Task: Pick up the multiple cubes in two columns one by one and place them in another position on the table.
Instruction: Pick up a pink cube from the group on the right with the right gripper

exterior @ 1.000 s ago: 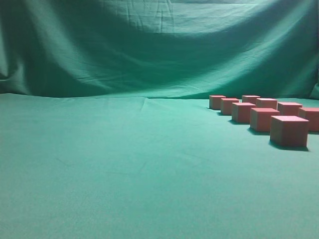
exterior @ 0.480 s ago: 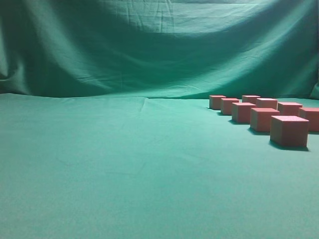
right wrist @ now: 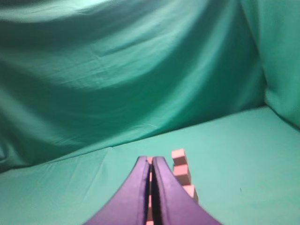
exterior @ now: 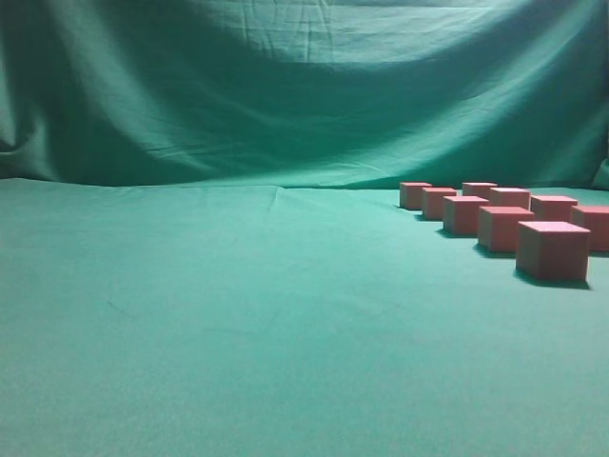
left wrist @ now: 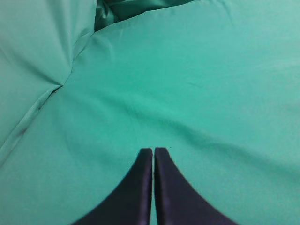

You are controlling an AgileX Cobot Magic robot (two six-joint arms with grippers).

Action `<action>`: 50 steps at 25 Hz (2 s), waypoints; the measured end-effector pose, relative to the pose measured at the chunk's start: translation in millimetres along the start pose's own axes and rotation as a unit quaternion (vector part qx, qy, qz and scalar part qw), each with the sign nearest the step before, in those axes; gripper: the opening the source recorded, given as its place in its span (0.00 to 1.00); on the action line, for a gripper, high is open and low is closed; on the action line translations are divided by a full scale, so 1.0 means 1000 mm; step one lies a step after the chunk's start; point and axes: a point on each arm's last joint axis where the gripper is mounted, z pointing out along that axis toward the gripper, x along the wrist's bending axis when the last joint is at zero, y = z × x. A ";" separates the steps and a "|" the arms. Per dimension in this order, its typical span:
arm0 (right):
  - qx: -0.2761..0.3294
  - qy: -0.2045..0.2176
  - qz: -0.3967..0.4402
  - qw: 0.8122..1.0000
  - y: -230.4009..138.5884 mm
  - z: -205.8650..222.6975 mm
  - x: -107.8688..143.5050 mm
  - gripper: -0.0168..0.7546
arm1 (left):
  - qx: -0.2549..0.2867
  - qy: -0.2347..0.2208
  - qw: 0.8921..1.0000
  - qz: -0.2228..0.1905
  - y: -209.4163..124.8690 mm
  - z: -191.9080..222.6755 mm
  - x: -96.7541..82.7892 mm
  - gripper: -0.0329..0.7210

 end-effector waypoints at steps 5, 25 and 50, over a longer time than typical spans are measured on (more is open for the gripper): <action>0.062 0.048 -0.069 0.995 0.032 0.005 0.023 0.02 | 0.000 0.000 1.000 0.000 0.000 0.000 0.000 0.04; 0.392 0.088 -0.052 0.914 0.042 0.112 0.029 0.02 | 0.000 0.000 1.000 0.000 0.000 0.000 0.000 0.04; 0.638 0.034 -0.188 0.746 -0.050 0.224 0.046 0.40 | 0.000 0.000 1.000 0.000 0.000 0.000 0.000 0.04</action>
